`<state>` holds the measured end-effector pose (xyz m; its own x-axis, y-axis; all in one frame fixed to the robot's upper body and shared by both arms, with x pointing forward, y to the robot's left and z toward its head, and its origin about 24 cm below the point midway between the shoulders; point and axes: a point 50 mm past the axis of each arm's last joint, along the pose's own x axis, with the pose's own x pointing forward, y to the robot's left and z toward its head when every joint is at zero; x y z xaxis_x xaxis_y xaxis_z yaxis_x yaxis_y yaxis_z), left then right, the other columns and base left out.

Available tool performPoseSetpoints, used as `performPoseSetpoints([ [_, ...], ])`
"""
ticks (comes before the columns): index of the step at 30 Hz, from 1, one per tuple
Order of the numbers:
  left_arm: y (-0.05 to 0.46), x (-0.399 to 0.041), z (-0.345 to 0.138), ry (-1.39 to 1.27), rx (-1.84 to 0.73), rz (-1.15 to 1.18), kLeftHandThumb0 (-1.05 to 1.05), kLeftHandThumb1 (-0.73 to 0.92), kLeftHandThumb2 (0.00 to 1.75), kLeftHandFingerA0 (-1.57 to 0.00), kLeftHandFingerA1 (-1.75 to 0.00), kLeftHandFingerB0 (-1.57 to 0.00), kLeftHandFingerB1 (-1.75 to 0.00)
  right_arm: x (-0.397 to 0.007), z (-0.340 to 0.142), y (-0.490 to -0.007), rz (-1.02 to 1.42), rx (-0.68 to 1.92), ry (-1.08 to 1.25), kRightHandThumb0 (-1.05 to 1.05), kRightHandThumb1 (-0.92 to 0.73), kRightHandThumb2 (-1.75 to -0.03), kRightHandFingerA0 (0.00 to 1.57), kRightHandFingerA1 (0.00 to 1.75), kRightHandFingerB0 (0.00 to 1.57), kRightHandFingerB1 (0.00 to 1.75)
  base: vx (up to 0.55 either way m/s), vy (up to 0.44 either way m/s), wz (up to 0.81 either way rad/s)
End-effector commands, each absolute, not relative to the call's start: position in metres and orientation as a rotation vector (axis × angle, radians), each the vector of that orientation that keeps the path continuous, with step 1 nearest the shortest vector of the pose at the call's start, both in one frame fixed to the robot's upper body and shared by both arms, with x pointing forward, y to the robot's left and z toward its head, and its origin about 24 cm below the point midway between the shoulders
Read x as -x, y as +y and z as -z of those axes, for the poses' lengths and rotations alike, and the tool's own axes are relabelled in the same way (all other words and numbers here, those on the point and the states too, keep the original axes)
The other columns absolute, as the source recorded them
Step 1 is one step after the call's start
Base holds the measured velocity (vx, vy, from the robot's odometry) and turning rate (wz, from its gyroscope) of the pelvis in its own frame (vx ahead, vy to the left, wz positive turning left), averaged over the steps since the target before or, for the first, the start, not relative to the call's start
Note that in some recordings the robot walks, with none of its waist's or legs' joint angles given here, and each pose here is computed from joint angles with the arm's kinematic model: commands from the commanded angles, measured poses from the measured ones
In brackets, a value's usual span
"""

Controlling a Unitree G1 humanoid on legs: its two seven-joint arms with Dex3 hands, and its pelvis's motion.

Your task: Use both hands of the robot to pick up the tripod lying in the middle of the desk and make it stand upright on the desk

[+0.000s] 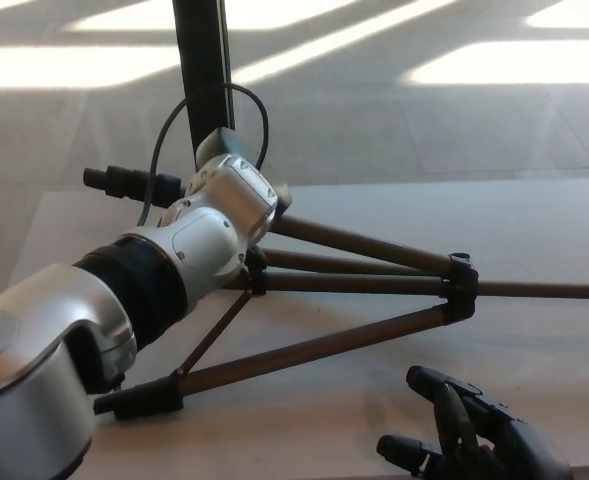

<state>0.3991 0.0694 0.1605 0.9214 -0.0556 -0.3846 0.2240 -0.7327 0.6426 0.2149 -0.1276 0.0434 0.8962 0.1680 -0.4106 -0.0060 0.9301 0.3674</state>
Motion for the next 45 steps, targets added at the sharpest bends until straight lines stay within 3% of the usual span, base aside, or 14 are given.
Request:
performPoseSetpoints([
  [1, 0.066, -0.383, -0.12, -0.395, -2.21, 0.52, -0.29, 0.56, 0.59, -0.86, -1.36, -0.45, -0.39, -0.218, -0.044, -0.134, -0.067, -0.347, 0.435, -0.75, -0.78, -0.63, 0.51, 0.83, 0.44, 0.45, 0.0, 0.0, 0.0],
  [4, 0.064, -0.379, -0.115, -0.55, -2.091, 0.504, -0.35, 0.63, 0.59, -0.92, -1.75, -0.72, -0.63, -0.22, -0.046, -0.136, -0.07, -0.338, 0.428, -0.74, -0.78, -0.63, 0.47, 0.78, 0.45, 0.45, 0.0, 0.0, 0.0],
  [11, 0.06, -0.379, -0.119, -0.574, -2.039, 0.468, -0.36, 0.63, 0.62, -0.92, -1.7, -0.83, -0.78, -0.222, -0.046, -0.134, -0.068, -0.336, 0.425, -0.71, -0.79, -0.63, 0.53, 0.85, 0.46, 0.45, 0.0, 0.0, 0.0],
  [12, 0.062, -0.381, -0.12, -0.539, -2.053, 0.435, -0.39, 0.5, 0.94, -1.19, -1.34, -0.84, -1.02, -0.222, -0.045, -0.134, -0.064, -0.333, 0.424, -0.7, -0.78, -0.63, 0.55, 0.86, 0.48, 0.45, 0.0, 0.0, 0.0],
  [14, 0.06, -0.382, -0.12, -0.535, -2.097, 0.39, -0.42, 0.52, 0.95, -1.2, -1.36, -0.86, -1.08, -0.221, -0.046, -0.135, -0.059, -0.328, 0.426, -0.7, -0.79, -0.63, 0.56, 0.88, 0.48, 0.45, 0.0, 0.0, 0.0],
  [15, 0.062, -0.384, -0.123, -0.463, -2.054, 0.394, -0.39, 0.71, 0.62, -0.81, -1.69, -0.78, -1.28, -0.221, -0.045, -0.134, -0.069, -0.312, 0.426, -0.68, -0.8, -0.64, 0.57, 0.88, 0.48, 0.46, 0.0, 0.0, 0.0],
  [27, 0.071, -0.392, -0.14, -0.4, -2.05, 0.319, -0.41, 0.77, 0.68, -0.84, -1.56, -0.81, -1.14, -0.227, -0.044, -0.112, -0.107, -0.341, 0.469, -0.67, -0.76, -0.63, 0.61, 0.86, 0.54, 0.49, 0.0, 0.0, 0.0],
  [29, 0.071, -0.394, -0.147, -0.44, -2.064, 0.313, -0.42, 0.52, 0.96, -1.17, -1.34, -0.9, -1.13, -0.226, -0.042, -0.108, -0.143, -0.37, 0.503, -0.7, -0.78, -0.63, 0.55, 0.9, 0.48, 0.49, 0.0, 0.0, 0.0],
  [30, 0.069, -0.396, -0.153, -0.458, -2.058, 0.283, -0.51, 0.89, 0.67, -0.91, -1.67, -0.74, -1.33, -0.225, -0.039, -0.104, -0.173, -0.409, 0.532, -0.74, -0.78, -0.63, 0.44, 0.94, 0.37, 0.48, 0.0, 0.0, 0.0],
  [34, 0.064, -0.398, -0.165, -0.469, -1.984, 0.263, -0.54, 0.87, 0.73, -0.84, -1.69, -0.68, -1.18, -0.225, -0.03, -0.094, -0.186, -0.523, 0.618, -0.81, -0.6, -1.0, 0.43, 0.79, 0.3, 0.55, 0.0, 0.0, 0.0],
  [36, 0.063, -0.399, -0.17, -0.482, -1.977, 0.254, -0.51, 0.82, 0.7, -0.83, -1.62, -0.69, -0.93, -0.23, -0.024, -0.089, -0.15, -0.585, 0.659, -0.79, -0.74, -0.62, 0.3, 0.81, 0.27, 0.49, 0.0, 0.0, 0.0],
  [41, 0.06, -0.4, -0.181, -0.491, -1.987, 0.258, -0.5, 0.75, 0.66, -0.89, -1.7, -0.78, -1.39, -0.243, -0.015, -0.077, 0.011, -0.721, 0.696, -0.73, -0.72, -0.61, 0.29, 0.76, 0.29, 0.46, 0.0, 0.0, 0.0],
  [44, 0.063, -0.399, -0.192, -0.537, -2.005, 0.217, -0.39, 0.76, 0.69, -0.92, -1.61, -0.85, -1.27, -0.255, -0.018, -0.073, 0.076, -0.77, 0.68, -0.7, -0.73, -0.62, 0.31, 0.83, 0.32, 0.52, 0.0, 0.0, 0.0],
  [45, 0.065, -0.401, -0.197, -0.526, -2.003, 0.212, -0.33, 0.68, 0.75, -0.92, -1.52, -0.77, -0.71, -0.258, -0.02, -0.071, 0.089, -0.774, 0.678, -0.7, -0.74, -0.62, 0.31, 0.86, 0.32, 0.56, 0.0, 0.0, 0.0],
])
